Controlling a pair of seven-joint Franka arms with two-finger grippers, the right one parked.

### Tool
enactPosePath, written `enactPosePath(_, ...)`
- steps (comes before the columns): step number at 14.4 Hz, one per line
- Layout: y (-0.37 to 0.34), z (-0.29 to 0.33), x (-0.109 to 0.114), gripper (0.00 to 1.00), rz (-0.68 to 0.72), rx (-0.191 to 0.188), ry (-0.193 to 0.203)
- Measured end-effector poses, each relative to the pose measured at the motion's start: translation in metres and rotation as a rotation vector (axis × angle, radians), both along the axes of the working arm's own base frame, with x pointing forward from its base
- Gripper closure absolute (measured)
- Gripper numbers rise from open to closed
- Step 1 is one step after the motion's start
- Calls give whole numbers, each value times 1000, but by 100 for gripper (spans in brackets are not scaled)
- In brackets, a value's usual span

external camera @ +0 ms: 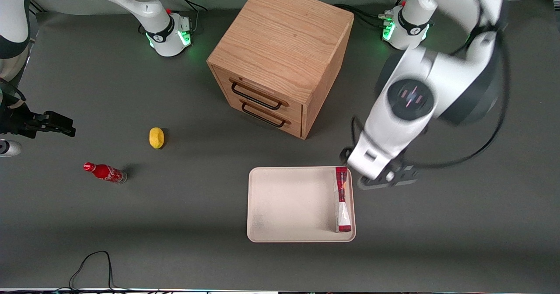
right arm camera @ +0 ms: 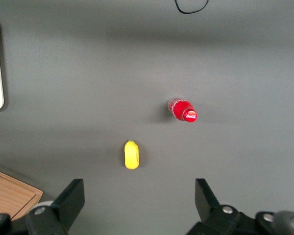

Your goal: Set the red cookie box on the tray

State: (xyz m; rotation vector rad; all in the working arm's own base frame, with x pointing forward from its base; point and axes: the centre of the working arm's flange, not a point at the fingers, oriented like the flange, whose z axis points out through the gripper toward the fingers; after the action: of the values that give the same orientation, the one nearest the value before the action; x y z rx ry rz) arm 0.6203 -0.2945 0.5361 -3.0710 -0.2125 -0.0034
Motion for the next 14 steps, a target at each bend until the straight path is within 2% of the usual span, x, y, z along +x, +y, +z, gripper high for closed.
enactPosePath(2, 26, 55, -27, 1, 2, 18, 13)
enactPosePath(4, 61, 91, -41, 1, -7, 25, 18)
enactPosePath(6, 105, 111, -41, 1, -33, 11, 27)
enactPosePath(8, 157, 122, -36, 0, -68, -19, 36)
enactPosePath(12, 243, 118, -26, 0, -129, -47, 60)
enactPosePath(14, 277, 112, -22, 0, -138, -87, 63)
